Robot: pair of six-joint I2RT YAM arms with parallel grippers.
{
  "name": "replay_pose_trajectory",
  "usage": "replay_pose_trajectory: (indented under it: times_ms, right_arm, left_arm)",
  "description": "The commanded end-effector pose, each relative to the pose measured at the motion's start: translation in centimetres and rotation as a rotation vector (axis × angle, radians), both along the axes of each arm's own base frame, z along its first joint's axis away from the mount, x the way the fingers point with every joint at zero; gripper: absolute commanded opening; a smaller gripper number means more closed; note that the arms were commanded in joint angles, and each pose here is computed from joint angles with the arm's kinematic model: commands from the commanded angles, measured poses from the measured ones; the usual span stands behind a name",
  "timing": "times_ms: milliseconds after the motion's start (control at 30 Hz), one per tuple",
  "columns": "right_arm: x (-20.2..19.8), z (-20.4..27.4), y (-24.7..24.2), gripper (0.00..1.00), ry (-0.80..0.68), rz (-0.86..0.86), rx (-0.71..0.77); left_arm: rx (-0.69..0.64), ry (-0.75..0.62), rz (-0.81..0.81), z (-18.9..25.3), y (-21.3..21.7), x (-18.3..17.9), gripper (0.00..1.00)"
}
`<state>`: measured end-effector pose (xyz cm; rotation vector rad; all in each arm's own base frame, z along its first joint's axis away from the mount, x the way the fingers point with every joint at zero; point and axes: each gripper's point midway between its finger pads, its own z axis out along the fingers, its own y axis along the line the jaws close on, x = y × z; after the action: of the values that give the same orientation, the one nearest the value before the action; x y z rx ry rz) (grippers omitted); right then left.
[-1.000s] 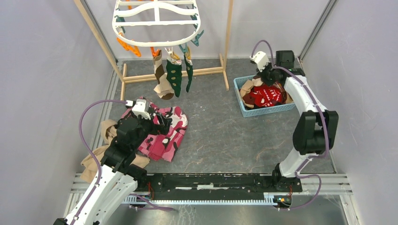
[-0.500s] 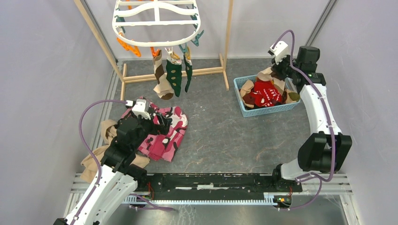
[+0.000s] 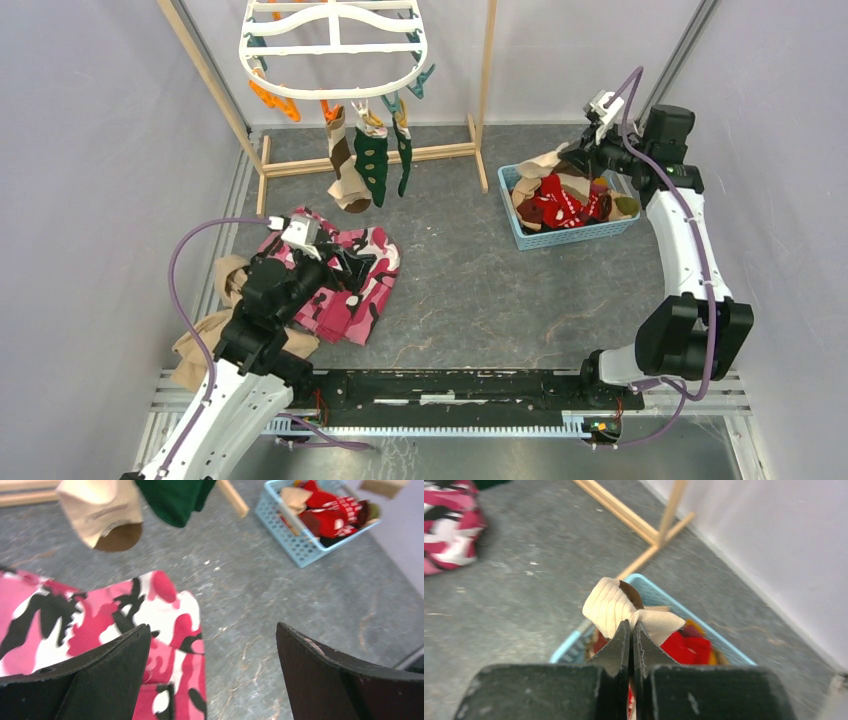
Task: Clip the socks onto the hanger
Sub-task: Pick up the sock from the bin.
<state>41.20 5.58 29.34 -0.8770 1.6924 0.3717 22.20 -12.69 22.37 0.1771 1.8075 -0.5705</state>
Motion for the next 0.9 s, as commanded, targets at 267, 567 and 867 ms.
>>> replay_pose_trajectory:
  times_ms: [267, 567, 867]
  right_arm:
    - [-10.3, -2.6, 10.3, 0.00, 0.214, 0.434, 0.399]
    - [-13.0, -2.9, 15.1, 0.00, 0.327, 0.451, 0.563]
    - [-13.4, -3.6, 16.3, 0.00, 0.489, 0.401, 0.704]
  left_arm:
    - [-0.601, -0.129, -0.480, 4.1, -9.8, -3.6, 0.96]
    - [-0.484, -0.283, -0.586, 2.1, -16.6, -5.7, 0.92]
    - [-0.516, -0.233, -0.480, -1.1, -19.6, -2.8, 0.93]
